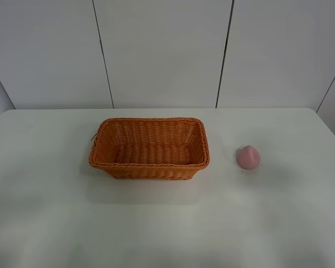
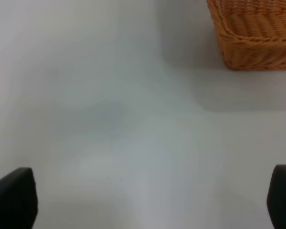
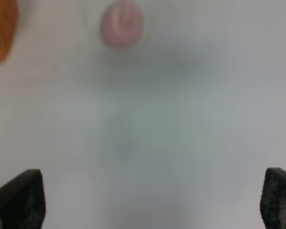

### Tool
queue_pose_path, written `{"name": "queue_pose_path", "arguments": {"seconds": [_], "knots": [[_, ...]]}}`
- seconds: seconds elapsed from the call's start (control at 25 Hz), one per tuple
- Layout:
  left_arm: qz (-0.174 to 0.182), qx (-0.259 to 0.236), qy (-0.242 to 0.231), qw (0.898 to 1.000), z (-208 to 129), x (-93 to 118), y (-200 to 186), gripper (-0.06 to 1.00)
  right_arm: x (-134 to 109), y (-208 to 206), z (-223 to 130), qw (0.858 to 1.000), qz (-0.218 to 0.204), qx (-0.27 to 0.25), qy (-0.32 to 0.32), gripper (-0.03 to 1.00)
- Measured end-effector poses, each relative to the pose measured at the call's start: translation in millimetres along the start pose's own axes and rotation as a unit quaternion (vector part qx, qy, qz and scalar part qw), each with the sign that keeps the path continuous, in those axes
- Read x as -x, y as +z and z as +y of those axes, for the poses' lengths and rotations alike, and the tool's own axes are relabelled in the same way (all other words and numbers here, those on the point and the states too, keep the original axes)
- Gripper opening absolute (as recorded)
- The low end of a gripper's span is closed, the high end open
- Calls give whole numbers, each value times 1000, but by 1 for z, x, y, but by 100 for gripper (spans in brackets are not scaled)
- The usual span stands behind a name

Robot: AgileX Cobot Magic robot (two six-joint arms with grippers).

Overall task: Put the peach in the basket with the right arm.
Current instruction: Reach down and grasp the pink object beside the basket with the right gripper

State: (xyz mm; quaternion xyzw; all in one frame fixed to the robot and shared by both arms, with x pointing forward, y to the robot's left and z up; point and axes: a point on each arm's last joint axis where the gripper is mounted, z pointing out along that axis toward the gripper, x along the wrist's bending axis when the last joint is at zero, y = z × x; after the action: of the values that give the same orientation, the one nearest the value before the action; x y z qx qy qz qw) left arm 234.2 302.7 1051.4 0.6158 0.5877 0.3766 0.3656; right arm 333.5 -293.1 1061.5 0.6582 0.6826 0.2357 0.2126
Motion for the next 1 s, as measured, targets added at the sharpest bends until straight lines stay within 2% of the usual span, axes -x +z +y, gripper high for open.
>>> {"name": "queue_pose_path", "arguments": {"seconds": [0.2, 0.32, 0.44, 0.6, 0.8, 1.0], "knots": [[0, 0, 0, 1000, 0, 0, 0, 99, 1, 61, 45, 992, 1, -126, -12, 70], [0, 0, 0, 1000, 0, 0, 0, 99, 1, 103, 68, 984, 2, -179, -13, 70], [0, 0, 0, 1000, 0, 0, 0, 99, 0, 142, 92, 978, 9, -210, -8, 70], [0, 0, 0, 1000, 0, 0, 0, 99, 0, 188, 126, 974, 12, -226, -8, 70], [0, 0, 0, 1000, 0, 0, 0, 99, 0, 226, 165, 977, 13, -210, -14, 70], [0, 0, 0, 1000, 0, 0, 0, 99, -15, 250, 181, 975, 26, -218, -42, 70]]}}
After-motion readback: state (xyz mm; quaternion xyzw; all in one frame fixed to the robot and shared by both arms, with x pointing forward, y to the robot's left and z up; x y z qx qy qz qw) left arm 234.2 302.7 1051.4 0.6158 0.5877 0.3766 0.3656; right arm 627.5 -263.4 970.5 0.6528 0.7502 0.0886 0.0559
